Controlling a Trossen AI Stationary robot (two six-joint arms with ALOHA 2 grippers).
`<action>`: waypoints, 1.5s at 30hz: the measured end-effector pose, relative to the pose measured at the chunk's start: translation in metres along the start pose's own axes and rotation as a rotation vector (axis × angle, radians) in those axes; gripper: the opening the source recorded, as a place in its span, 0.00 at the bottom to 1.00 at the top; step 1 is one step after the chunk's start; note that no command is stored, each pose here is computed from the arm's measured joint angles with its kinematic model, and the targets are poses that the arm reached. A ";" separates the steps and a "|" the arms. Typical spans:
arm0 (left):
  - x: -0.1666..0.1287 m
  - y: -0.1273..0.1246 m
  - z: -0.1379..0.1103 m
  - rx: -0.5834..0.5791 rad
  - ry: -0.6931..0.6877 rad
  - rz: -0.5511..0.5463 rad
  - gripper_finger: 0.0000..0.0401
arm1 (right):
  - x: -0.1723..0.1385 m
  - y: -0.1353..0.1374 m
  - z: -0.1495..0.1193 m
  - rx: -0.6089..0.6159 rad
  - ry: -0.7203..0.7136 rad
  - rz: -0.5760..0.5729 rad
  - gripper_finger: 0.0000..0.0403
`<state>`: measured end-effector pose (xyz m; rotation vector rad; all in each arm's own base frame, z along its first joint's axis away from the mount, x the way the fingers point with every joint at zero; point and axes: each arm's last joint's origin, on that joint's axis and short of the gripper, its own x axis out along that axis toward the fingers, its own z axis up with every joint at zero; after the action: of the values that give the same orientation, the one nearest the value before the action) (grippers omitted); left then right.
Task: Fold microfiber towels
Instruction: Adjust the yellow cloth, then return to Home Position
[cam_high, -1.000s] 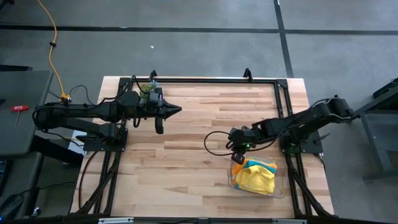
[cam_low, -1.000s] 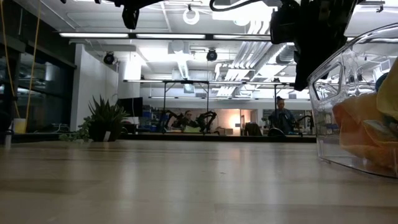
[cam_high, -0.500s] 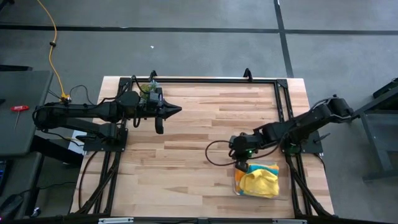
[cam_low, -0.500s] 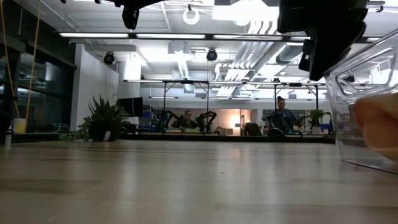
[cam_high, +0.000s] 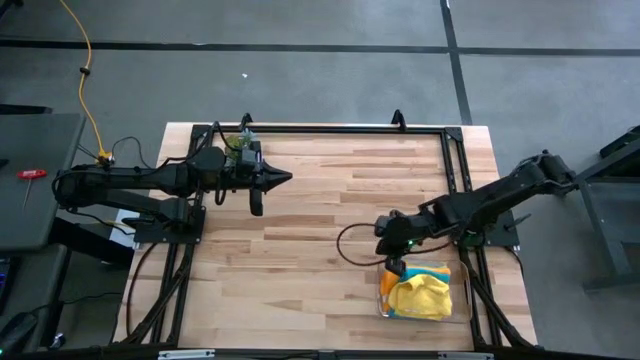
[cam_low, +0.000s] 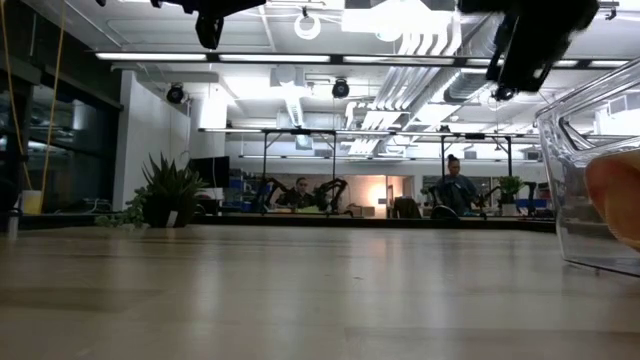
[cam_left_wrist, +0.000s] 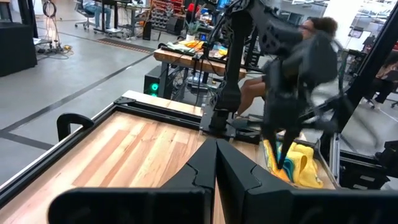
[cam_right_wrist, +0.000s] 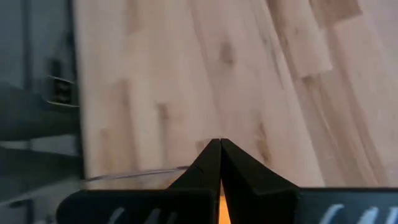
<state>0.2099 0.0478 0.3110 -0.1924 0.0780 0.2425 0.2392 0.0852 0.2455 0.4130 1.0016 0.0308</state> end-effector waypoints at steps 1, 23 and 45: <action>0.000 0.000 0.000 0.001 0.002 0.000 0.00 | -0.008 0.003 0.000 0.008 -0.012 0.021 0.00; 0.000 0.001 0.000 -0.006 -0.003 0.021 0.00 | -0.007 0.037 -0.065 0.000 0.361 -0.045 0.00; -0.015 -0.003 0.009 -0.051 -0.042 -0.039 0.00 | -0.094 -0.017 -0.027 -0.029 -0.335 -0.366 0.00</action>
<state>0.1968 0.0437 0.3218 -0.2388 0.0262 0.2094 0.1628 0.0586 0.3036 0.1943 0.7318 -0.3433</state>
